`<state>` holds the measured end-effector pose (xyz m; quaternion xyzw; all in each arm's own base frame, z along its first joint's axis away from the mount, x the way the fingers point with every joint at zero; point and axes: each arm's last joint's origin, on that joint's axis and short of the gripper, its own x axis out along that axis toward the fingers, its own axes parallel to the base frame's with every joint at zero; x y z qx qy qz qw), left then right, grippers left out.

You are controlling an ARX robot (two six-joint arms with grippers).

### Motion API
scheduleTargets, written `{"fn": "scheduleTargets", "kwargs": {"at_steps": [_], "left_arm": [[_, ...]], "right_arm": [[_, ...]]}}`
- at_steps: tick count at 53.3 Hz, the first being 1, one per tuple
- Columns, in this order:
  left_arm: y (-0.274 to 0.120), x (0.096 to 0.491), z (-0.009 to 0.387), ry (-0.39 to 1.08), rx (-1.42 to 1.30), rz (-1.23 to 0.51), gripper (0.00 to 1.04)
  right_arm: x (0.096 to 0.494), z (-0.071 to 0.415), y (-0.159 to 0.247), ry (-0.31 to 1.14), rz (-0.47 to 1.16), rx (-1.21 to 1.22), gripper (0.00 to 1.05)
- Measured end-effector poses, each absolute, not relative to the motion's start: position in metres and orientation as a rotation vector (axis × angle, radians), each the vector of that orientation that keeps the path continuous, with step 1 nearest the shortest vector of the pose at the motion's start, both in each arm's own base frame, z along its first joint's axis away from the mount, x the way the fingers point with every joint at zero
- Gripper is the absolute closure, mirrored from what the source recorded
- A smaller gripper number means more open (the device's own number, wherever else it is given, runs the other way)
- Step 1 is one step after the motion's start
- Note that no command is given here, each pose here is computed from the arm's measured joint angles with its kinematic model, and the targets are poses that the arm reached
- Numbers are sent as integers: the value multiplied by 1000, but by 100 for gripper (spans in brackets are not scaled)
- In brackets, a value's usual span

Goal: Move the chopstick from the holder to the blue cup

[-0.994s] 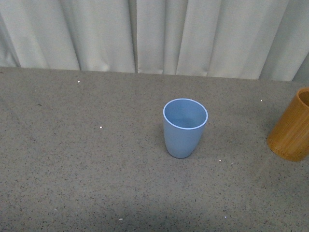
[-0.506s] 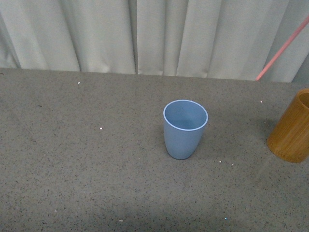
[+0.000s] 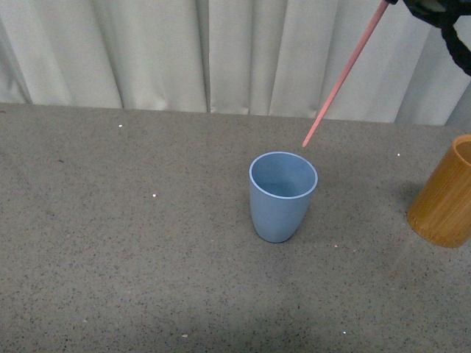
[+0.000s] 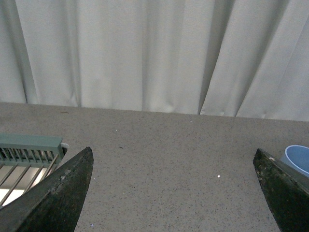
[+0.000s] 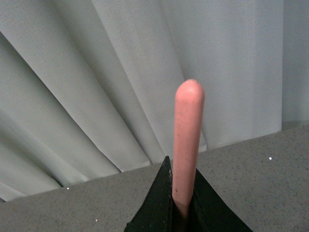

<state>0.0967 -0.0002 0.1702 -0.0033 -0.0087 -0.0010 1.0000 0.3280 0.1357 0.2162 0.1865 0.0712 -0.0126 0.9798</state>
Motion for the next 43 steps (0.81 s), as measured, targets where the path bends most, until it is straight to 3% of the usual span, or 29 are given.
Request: {"fn": "scheduleTargets", "kwargs": {"at_steps": [43], "left_arm": [[0,97,170,-17,-7,-2,7]], "right_arm": [[335,182,146,207,-44,360,102]]}}
